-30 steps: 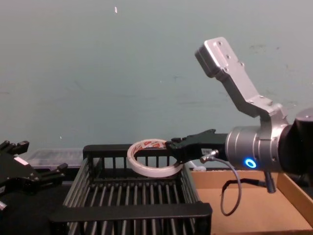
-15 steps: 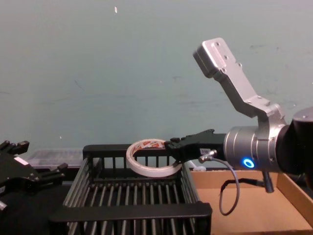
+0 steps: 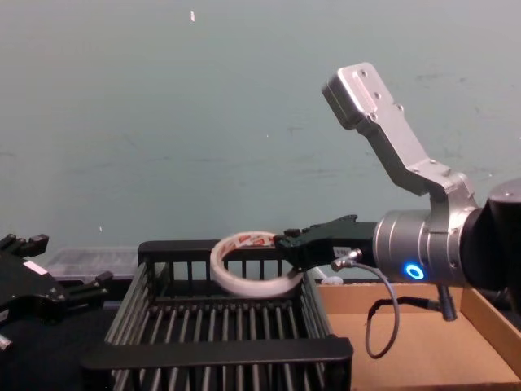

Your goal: Pick up the white tape and place it into the black box , Pick up the silver tape and place it into the brown box.

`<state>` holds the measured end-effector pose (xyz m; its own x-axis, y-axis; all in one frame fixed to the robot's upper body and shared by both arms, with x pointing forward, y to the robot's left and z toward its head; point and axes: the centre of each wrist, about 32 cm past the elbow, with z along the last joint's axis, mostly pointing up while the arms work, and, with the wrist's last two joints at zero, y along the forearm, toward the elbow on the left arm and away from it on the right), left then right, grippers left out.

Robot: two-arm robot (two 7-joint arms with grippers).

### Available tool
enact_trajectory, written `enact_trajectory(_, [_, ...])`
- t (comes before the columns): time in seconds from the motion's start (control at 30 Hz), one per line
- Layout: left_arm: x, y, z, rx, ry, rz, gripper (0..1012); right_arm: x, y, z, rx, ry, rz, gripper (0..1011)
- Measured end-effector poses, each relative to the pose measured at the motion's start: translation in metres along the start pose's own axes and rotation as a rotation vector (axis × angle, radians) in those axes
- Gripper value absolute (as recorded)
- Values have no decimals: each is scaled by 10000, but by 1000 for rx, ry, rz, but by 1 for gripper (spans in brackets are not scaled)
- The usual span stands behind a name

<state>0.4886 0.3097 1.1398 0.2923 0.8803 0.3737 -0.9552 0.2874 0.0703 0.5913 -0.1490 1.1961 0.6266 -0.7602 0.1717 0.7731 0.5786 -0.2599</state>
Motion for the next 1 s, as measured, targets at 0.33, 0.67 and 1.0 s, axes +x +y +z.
enact_trajectory(0.33, [0, 0, 0, 0, 0, 0, 1001, 0, -2, -2, -1, 1, 0, 378])
enact_trajectory(0.67, [0, 0, 0, 0, 0, 0, 1001, -1, -3, -1, 0, 1, 0, 691])
enact_trajectory(1.0, [0, 0, 0, 0, 0, 0, 1001, -1, -2, 0, 0, 1, 0, 989])
